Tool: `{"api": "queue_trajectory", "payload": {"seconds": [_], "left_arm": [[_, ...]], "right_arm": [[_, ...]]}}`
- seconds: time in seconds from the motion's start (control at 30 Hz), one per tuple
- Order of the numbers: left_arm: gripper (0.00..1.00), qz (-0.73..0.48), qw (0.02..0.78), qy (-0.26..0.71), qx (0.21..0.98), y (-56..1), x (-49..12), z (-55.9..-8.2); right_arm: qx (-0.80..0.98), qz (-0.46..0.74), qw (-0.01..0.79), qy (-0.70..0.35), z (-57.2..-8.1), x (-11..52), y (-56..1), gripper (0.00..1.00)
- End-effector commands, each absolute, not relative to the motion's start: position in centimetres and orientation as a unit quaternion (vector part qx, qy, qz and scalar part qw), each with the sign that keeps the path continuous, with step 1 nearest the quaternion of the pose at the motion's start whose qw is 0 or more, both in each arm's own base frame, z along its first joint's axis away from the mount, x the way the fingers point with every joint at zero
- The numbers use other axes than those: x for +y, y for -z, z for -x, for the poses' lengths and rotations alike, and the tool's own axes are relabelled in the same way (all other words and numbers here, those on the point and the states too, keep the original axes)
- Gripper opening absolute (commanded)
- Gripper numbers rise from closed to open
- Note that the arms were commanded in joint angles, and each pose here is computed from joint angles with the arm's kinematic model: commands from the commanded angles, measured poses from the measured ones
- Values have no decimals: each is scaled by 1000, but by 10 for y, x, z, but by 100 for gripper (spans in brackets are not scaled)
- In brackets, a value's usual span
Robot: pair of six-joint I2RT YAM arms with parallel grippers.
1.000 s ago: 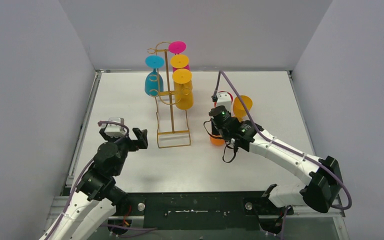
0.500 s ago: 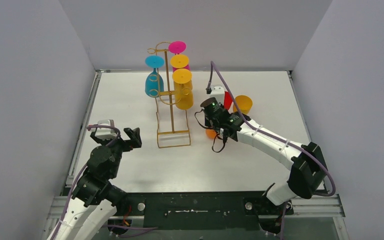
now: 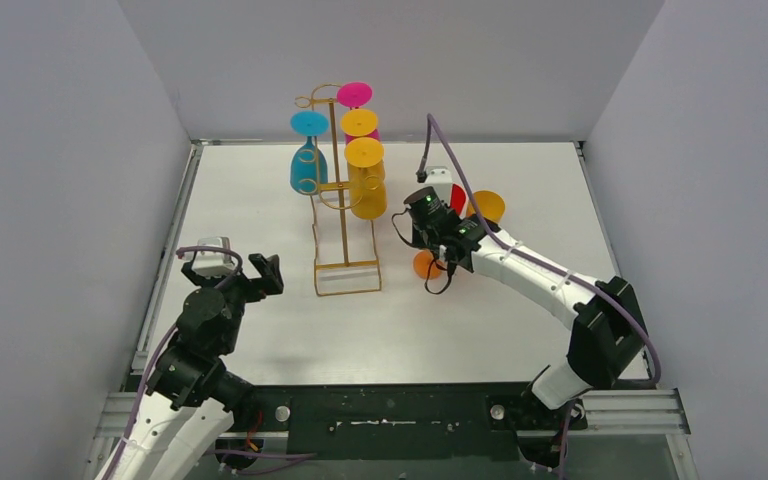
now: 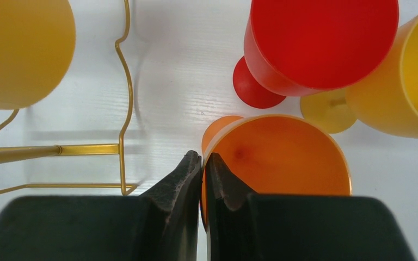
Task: Take the wine glass off the wine glass rack
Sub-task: Place the wine glass at the center of the board.
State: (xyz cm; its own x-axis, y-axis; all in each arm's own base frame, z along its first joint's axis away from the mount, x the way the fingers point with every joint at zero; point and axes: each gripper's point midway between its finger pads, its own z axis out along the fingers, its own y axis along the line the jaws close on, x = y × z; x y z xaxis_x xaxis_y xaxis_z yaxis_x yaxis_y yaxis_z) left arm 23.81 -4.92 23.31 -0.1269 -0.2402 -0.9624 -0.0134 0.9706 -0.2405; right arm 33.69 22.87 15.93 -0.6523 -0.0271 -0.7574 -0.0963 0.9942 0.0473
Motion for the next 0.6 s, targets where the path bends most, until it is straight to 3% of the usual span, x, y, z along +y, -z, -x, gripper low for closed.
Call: {"api": "queue_trajectory", "payload": {"seconds": [0.0, 0.57], "left_arm": [[98, 82, 667, 96, 735, -246, -50, -238], [97, 71, 667, 103, 734, -245, -54, -239]], "right_arm": [[899, 23, 434, -54, -356, 242, -179, 0], [902, 16, 431, -23, -369, 238, -168, 9]]}}
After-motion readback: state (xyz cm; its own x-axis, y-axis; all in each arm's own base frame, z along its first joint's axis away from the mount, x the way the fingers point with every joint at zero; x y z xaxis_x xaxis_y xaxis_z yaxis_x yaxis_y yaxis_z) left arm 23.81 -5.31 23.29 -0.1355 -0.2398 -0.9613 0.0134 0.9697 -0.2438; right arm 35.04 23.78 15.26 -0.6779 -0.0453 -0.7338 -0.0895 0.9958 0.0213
